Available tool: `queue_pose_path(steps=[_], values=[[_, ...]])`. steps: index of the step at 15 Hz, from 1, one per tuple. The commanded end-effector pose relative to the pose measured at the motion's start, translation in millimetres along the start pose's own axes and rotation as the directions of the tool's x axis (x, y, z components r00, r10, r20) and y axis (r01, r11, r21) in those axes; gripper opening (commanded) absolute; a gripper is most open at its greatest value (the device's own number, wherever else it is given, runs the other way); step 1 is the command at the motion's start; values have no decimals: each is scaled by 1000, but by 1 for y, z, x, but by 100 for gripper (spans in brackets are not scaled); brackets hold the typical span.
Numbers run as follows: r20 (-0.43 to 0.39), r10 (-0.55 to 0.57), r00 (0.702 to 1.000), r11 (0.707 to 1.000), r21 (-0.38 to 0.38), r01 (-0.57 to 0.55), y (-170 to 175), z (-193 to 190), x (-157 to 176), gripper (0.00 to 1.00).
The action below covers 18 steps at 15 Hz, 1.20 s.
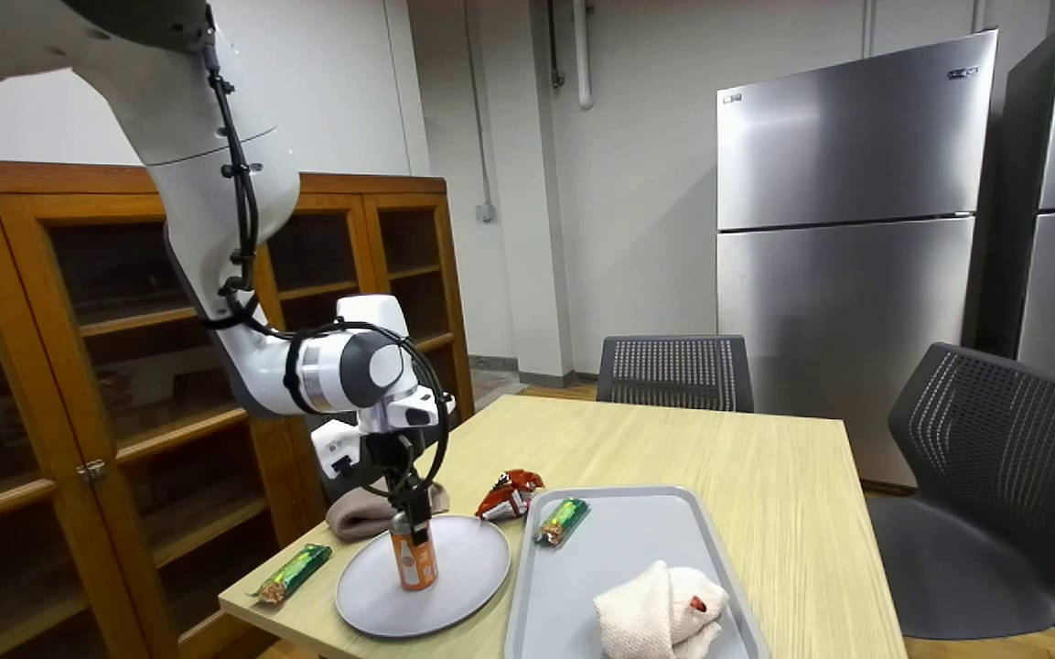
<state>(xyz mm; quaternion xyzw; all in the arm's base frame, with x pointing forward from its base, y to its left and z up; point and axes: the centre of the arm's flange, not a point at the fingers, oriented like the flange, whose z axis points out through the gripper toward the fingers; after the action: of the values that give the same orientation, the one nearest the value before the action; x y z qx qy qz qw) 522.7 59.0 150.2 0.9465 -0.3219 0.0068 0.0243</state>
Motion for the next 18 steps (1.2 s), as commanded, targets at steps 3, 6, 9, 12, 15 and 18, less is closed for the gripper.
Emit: queue_pose_path(steps=[3,6,9,12,15,18], values=[[-5,-58,998,998,11,58,3,-16,-24,39],[-6,-60,998,998,1,60,3,-13,-28,39],[-3,-62,998,998,-3,62,3,-13,-30,96],[-4,-62,998,998,9,62,5,-20,-30,100],[8,-65,998,997,30,64,9,-35,-32,100],[8,-80,997,995,52,80,16,-56,-32,100]])
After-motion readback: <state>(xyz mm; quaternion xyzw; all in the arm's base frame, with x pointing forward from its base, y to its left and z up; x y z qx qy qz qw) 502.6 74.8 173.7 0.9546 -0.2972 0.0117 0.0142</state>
